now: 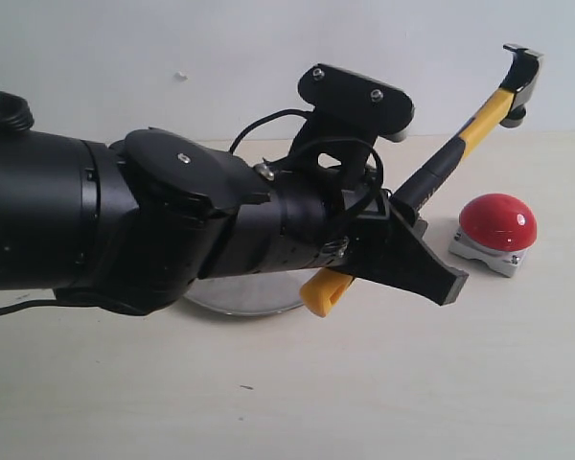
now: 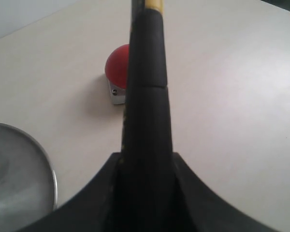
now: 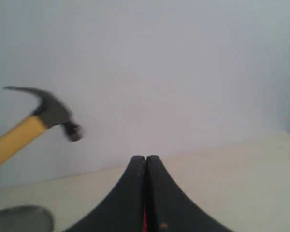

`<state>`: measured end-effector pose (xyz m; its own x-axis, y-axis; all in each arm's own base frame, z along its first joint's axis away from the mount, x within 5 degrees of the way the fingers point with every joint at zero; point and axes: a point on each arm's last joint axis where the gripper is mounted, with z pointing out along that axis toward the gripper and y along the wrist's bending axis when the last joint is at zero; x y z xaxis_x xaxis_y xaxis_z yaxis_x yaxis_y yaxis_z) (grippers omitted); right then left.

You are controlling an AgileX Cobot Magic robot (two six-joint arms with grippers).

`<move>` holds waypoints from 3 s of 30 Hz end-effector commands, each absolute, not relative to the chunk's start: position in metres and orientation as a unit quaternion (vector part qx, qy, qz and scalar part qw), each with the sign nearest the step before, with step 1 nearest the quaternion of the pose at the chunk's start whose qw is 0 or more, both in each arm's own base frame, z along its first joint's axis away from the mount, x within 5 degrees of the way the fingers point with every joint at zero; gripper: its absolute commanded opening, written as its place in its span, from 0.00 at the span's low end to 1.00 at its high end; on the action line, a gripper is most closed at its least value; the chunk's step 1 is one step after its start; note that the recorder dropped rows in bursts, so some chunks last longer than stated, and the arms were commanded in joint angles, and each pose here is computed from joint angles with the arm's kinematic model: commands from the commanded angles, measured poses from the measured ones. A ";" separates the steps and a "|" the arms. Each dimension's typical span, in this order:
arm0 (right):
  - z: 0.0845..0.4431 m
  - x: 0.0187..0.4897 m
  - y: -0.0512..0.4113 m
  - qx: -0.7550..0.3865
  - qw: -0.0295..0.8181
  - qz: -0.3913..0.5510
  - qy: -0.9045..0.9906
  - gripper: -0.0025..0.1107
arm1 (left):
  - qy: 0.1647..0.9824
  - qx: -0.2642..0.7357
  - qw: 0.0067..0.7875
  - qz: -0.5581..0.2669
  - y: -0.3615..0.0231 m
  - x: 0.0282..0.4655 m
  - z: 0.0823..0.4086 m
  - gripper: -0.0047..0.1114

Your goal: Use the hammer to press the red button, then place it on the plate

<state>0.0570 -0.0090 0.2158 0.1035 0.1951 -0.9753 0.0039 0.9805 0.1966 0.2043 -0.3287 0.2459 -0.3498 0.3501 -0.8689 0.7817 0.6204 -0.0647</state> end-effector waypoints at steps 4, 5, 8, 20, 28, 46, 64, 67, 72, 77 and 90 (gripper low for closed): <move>0.214 0.055 0.008 -0.030 0.734 0.091 0.672 0.02 | 0.779 0.354 0.454 -0.247 -0.328 0.204 0.255 0.04; 0.214 0.055 0.008 -0.030 0.734 0.091 0.672 0.02 | 0.779 0.354 0.454 -0.247 -0.328 0.204 0.255 0.04; 0.214 0.055 0.008 -0.030 0.734 0.091 0.672 0.02 | 0.779 0.354 0.454 -0.247 -0.328 0.204 0.255 0.04; 0.214 0.055 0.008 -0.030 0.734 0.091 0.672 0.02 | 0.795 0.329 0.449 -0.241 -0.345 0.219 0.242 0.04; 0.214 0.055 0.008 -0.030 0.734 0.091 0.672 0.02 | 0.805 0.322 0.435 -0.242 -0.376 0.237 0.217 0.04; 0.214 0.055 0.008 -0.029 0.734 0.092 0.672 0.02 | 0.753 0.410 0.494 0.146 -0.339 0.258 0.222 0.04; 0.214 0.055 0.009 -0.028 0.734 0.094 0.672 0.02 | 0.733 0.347 0.424 -0.403 -0.338 0.261 0.286 0.04; 0.214 0.055 0.009 -0.028 0.734 0.094 0.672 0.02 | 0.742 0.368 0.384 -0.408 -0.322 0.271 0.283 0.04; 0.214 0.055 0.009 -0.028 0.734 0.094 0.672 0.02 | 0.787 0.422 0.300 -0.337 -0.289 0.291 0.283 0.04; 0.214 0.055 0.009 -0.028 0.734 0.094 0.672 0.02 | 0.830 0.411 0.298 -0.230 -0.270 0.306 0.303 0.04; 0.214 0.055 0.009 -0.028 0.734 0.094 0.672 0.02 | 0.837 0.332 0.423 -0.104 -0.280 0.303 0.305 0.04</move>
